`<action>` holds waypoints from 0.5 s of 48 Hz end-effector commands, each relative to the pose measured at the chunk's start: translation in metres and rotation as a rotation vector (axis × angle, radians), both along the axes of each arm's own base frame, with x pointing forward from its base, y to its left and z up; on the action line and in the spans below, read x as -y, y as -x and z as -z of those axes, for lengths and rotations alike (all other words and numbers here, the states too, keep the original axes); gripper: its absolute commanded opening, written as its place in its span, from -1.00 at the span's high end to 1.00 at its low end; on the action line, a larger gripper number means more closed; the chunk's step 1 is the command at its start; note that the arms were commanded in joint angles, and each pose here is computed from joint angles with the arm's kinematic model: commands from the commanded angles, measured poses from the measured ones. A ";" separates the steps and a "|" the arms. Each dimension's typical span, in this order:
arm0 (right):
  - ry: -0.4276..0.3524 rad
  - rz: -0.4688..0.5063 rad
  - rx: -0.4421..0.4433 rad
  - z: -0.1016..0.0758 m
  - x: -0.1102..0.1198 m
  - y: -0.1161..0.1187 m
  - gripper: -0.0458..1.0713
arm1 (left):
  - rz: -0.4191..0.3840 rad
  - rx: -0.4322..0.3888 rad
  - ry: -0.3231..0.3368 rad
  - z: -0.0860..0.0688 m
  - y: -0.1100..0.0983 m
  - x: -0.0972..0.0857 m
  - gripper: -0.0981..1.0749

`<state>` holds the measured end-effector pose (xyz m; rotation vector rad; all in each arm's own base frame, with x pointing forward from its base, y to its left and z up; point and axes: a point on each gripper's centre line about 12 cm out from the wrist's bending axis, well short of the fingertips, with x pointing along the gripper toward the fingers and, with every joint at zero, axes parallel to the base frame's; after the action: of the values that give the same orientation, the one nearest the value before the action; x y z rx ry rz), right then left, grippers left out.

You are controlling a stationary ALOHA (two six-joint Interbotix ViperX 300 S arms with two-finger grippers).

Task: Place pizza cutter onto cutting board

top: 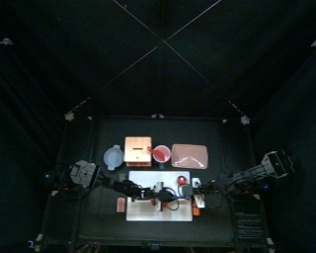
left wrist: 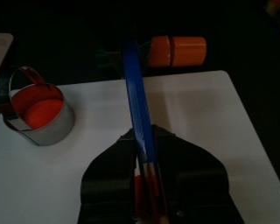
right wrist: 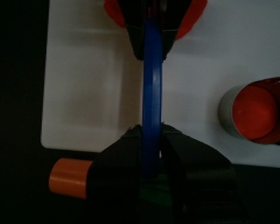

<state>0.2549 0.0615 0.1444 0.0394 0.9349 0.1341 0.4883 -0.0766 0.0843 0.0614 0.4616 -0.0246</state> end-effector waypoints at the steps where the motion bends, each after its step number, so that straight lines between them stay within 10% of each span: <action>1: -0.008 -0.001 0.039 -0.011 0.001 0.001 0.05 | -0.003 0.016 -0.007 -0.006 -0.007 -0.005 0.07; 24: 0.005 -0.006 -0.022 -0.011 0.001 0.015 0.05 | 0.037 -0.005 -0.018 0.003 -0.027 0.002 0.07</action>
<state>0.2374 0.0594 0.1446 0.0278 0.9967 0.1298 0.5108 -0.0785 0.0798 0.0765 0.4591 -0.0454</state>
